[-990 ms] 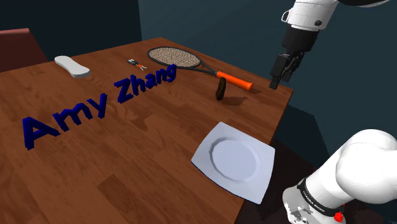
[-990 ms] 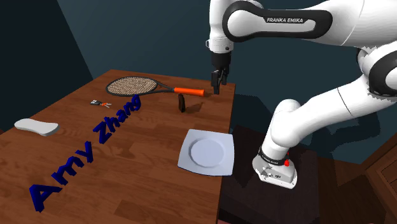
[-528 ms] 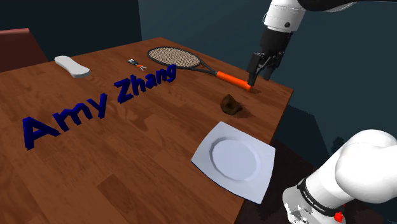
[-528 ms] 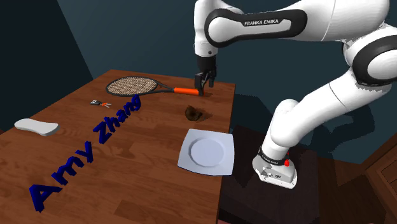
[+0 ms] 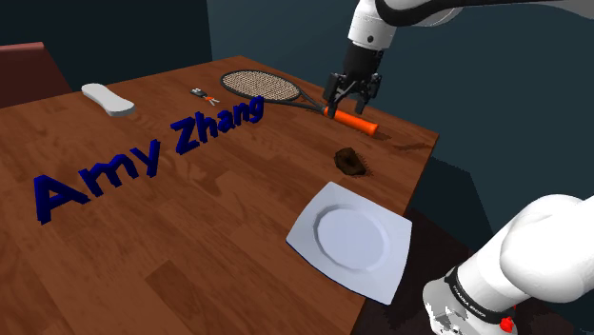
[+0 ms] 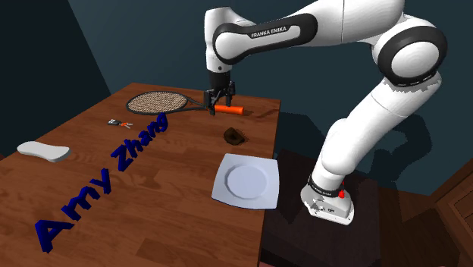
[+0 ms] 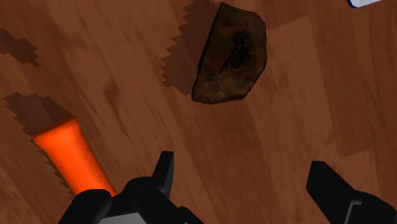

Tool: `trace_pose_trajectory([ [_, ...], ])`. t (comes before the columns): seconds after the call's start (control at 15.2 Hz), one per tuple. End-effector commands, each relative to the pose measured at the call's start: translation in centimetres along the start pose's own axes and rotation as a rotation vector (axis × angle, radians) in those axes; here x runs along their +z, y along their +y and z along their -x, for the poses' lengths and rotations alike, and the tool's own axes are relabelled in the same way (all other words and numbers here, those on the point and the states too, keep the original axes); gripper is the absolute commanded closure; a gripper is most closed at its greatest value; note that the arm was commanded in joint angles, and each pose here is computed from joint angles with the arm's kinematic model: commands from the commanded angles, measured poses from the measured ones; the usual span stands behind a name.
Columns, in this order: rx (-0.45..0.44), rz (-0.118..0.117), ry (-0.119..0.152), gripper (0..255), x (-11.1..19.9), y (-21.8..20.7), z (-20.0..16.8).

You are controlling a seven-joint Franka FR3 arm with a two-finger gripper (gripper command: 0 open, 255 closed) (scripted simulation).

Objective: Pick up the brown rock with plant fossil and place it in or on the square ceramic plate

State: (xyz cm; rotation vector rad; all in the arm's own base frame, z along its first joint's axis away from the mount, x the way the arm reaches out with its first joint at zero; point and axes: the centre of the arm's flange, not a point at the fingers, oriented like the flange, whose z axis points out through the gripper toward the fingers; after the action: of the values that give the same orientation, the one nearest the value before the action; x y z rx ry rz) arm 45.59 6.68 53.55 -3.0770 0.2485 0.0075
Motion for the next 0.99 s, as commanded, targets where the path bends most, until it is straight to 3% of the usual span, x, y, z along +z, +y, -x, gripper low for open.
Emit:
trace_pose_trajectory([
  [0.0,0.034,-0.006,0.013,0,0.7,-0.6,-2.3],
  [0.59,0.042,-0.008,0.016,0,4.8,-0.7,-2.9],
  [0.92,0.042,-0.008,0.016,0,4.8,-0.7,-2.9],
])
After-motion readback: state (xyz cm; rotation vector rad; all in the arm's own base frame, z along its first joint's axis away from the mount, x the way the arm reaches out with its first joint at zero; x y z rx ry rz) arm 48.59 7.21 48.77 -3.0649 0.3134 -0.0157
